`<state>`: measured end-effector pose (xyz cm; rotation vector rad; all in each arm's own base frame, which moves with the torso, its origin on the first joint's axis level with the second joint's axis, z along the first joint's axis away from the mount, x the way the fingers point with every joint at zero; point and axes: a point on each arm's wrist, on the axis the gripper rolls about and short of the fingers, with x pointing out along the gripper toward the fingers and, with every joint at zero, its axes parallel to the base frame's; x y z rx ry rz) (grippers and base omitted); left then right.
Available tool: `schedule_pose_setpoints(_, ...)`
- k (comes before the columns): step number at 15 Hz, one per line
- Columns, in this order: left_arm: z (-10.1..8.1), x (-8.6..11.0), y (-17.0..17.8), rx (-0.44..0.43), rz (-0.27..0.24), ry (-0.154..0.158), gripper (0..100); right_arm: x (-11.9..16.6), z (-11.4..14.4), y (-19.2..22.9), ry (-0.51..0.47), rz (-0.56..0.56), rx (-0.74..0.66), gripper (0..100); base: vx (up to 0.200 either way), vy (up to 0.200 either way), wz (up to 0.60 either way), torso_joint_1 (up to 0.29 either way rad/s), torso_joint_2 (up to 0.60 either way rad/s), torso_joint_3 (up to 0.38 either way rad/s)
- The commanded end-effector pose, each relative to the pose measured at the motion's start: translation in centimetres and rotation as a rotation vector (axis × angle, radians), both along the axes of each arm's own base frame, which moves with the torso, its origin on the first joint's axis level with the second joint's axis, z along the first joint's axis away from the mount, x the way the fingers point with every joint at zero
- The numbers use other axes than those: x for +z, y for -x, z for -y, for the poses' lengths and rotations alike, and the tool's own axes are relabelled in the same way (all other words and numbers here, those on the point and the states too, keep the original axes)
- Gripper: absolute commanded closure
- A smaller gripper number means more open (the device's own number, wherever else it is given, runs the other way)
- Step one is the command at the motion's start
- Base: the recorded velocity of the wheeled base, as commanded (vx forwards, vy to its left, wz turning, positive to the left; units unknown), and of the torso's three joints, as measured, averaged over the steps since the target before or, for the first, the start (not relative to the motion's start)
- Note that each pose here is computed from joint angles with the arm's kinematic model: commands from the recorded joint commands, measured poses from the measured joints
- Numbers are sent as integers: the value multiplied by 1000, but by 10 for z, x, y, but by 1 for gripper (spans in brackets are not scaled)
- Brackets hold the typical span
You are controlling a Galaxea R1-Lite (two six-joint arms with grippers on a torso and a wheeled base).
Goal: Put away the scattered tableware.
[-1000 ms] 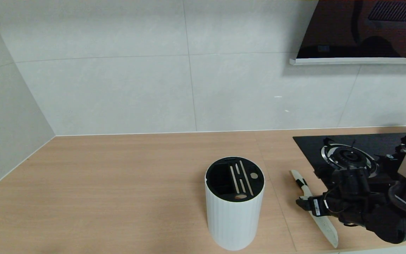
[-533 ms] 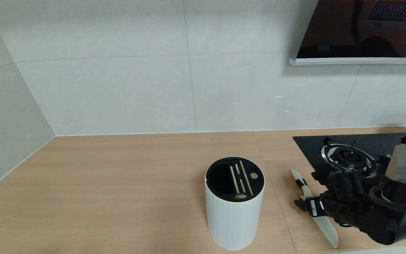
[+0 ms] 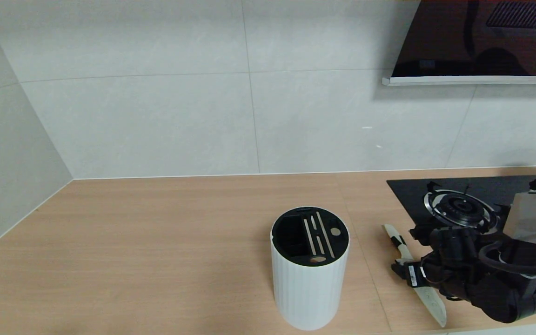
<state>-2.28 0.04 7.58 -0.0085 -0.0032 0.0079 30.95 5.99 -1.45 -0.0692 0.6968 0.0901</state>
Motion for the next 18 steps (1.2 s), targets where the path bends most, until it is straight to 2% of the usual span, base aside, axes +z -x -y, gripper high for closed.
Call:
schedule_pose_setpoints(1,0,0,0,0,0,-1,0,0,0,0,1,0,-2,100,0,0,0,0,0,0)
schedule_pose_setpoints(9,0,0,0,0,0,-1,0,6,0,-1,-3,21,-4,100,0,0,0,0,0,0)
schedule_pose_setpoints(18,0,0,0,0,0,-4,0,77,-6,12,-77,224,5,100,0,0,0,0,0,0)
